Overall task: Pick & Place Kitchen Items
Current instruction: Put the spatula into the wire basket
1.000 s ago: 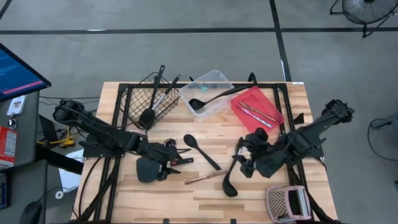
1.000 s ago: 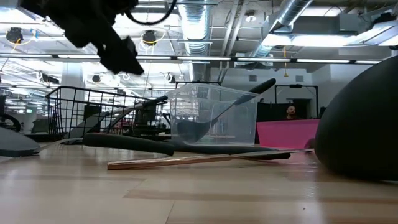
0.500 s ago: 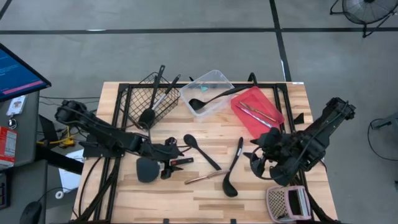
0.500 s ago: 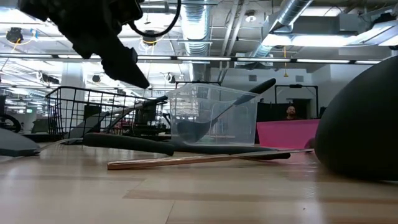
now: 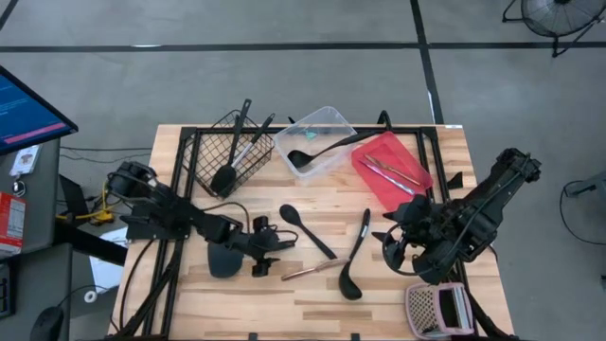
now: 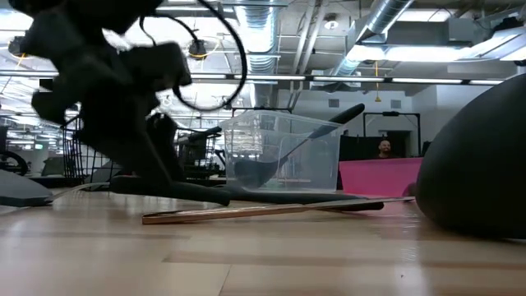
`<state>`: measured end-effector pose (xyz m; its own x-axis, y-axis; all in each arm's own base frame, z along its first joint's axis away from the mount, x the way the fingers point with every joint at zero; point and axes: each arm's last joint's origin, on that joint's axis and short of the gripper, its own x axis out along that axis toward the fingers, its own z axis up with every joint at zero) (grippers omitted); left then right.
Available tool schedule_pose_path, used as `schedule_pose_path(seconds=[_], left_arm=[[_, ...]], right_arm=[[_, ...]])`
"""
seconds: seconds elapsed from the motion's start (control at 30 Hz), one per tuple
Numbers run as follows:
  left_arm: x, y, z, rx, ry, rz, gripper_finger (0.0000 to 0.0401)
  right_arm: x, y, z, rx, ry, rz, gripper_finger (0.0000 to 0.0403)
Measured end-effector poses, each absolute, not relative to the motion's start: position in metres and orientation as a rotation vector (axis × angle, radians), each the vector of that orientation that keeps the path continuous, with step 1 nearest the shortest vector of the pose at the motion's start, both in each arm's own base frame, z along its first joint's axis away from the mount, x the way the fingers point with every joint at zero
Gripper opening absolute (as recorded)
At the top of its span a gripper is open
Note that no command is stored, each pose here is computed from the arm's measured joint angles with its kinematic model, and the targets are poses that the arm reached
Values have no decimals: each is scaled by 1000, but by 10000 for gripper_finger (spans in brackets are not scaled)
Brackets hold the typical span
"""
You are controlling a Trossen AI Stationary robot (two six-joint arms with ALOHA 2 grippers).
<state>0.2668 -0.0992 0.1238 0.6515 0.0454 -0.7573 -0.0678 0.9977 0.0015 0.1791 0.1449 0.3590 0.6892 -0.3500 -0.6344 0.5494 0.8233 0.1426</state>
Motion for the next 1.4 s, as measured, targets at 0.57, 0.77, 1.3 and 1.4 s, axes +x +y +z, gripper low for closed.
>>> schedule_pose_path(seconds=[0.57,0.77,1.3,1.4], left_arm=[[269,-99,96,-44,945,132,79],[268,-100,99,-87,944,123,72],[222,-66,265,-304,247,261,72],[201,-45,293,-205,100,424,72]], right_arm=[[176,149,360,346,599,-507,286],[176,149,361,334,571,-520,286],[174,147,360,280,555,-537,285],[174,147,361,277,546,-543,285]])
